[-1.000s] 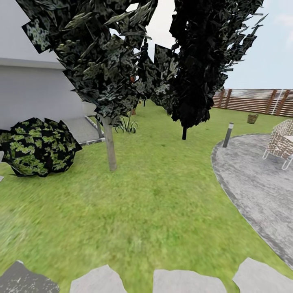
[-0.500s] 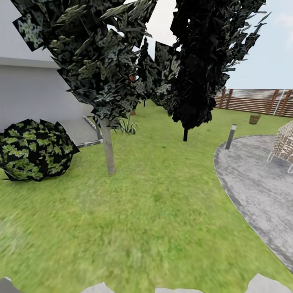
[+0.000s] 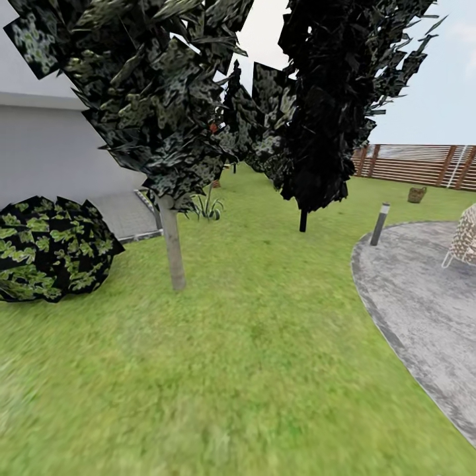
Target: Take the three Easter eggs out of the wicker basket on the lawn in the garden, then place them on the lawn next to a single tree (choose any tree) so that all three eggs are next to the same tree and none are left in the basket.
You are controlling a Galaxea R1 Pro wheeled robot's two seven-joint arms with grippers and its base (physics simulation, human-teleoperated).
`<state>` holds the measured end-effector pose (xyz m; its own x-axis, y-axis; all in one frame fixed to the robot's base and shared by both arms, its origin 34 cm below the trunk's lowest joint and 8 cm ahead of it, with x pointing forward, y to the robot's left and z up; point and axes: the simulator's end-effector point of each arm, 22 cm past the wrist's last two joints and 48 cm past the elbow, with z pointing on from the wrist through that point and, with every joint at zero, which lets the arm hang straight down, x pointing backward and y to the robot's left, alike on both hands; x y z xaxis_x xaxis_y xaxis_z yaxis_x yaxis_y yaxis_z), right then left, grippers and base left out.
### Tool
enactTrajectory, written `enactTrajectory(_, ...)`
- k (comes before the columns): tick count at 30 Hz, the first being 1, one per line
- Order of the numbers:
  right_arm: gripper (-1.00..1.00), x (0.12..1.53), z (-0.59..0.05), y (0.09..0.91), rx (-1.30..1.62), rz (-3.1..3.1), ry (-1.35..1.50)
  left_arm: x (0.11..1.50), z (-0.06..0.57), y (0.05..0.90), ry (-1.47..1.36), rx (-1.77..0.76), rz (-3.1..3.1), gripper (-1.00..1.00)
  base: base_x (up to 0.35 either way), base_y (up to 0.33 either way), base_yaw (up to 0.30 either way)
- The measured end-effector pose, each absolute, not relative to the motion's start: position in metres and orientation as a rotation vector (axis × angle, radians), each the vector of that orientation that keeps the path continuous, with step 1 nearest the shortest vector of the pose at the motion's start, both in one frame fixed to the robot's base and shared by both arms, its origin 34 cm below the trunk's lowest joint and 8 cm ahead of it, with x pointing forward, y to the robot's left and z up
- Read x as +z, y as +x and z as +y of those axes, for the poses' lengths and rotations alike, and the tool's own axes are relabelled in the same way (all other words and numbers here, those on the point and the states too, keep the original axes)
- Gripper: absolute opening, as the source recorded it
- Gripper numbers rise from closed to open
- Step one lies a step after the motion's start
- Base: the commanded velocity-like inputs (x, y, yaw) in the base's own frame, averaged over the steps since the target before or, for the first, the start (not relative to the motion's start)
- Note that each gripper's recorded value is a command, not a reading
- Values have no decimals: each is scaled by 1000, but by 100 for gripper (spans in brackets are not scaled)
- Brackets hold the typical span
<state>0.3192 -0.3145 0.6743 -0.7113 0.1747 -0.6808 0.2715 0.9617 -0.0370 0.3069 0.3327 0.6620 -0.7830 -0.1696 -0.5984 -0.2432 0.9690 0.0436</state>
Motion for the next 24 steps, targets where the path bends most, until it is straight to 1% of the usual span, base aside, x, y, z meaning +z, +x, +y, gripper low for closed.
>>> enactTrajectory(8,100,674,-315,319,-173,2379,312,662,333,307,-289,156,2488,100,332,-24,0)
enactTrajectory(24,100,674,-315,319,-174,2378,312,662,333,307,-289,156,2488,100,332,-130,0)
